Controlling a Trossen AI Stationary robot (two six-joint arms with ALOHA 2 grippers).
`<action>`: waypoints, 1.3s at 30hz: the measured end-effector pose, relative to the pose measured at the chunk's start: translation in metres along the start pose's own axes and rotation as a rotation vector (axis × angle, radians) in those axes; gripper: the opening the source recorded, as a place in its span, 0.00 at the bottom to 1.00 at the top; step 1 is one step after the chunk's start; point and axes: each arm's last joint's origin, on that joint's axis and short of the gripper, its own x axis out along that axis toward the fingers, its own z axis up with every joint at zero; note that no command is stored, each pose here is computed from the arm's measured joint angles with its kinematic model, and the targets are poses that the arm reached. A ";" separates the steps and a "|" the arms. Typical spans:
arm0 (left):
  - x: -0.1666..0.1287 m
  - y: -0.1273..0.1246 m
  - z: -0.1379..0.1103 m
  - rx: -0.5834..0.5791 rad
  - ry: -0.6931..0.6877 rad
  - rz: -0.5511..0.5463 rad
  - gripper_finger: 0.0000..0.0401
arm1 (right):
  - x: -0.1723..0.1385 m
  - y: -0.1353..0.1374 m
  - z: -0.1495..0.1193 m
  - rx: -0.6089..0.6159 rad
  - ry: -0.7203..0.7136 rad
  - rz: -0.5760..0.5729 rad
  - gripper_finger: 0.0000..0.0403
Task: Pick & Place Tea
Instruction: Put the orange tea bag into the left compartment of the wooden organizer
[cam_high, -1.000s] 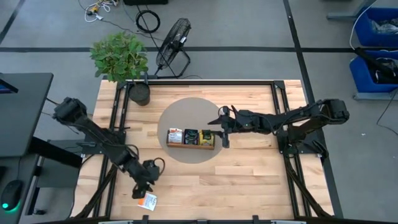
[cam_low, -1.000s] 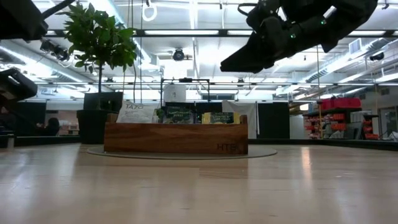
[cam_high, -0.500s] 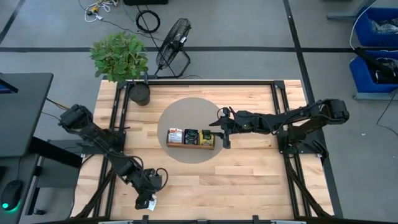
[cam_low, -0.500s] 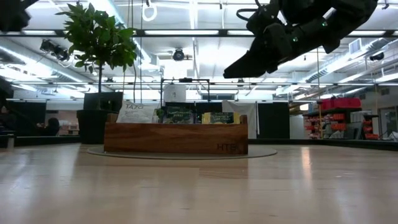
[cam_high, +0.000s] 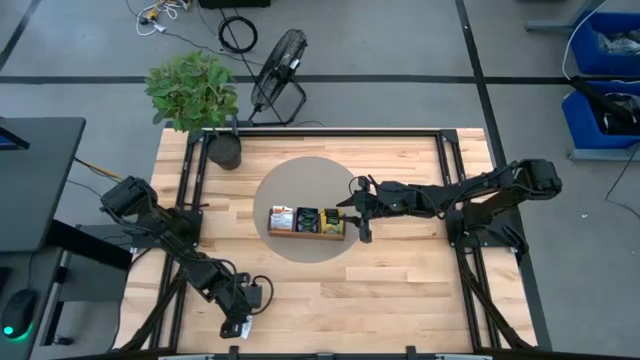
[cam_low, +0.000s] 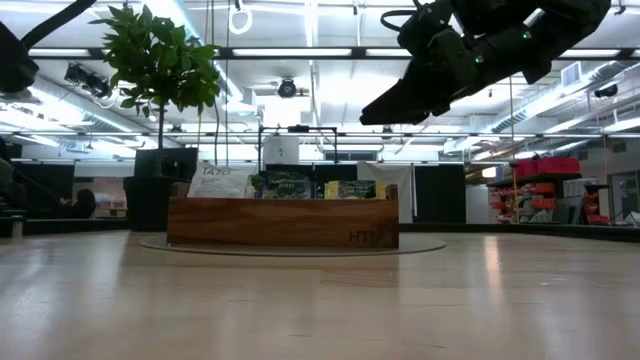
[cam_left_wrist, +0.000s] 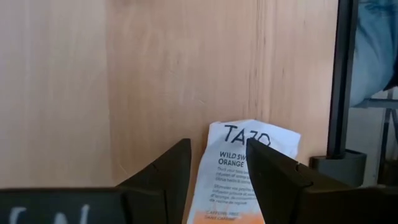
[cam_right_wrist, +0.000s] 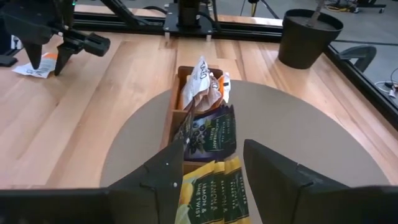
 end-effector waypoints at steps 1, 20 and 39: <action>0.000 0.000 0.000 0.004 0.000 0.002 0.40 | 0.000 0.000 0.000 0.000 0.000 0.001 0.44; 0.002 0.004 0.003 0.064 -0.055 0.047 0.02 | 0.000 0.000 -0.001 -0.016 0.015 -0.001 0.44; -0.047 0.020 0.036 0.218 -0.372 0.226 0.00 | -0.001 0.012 0.005 0.017 -0.048 0.087 0.44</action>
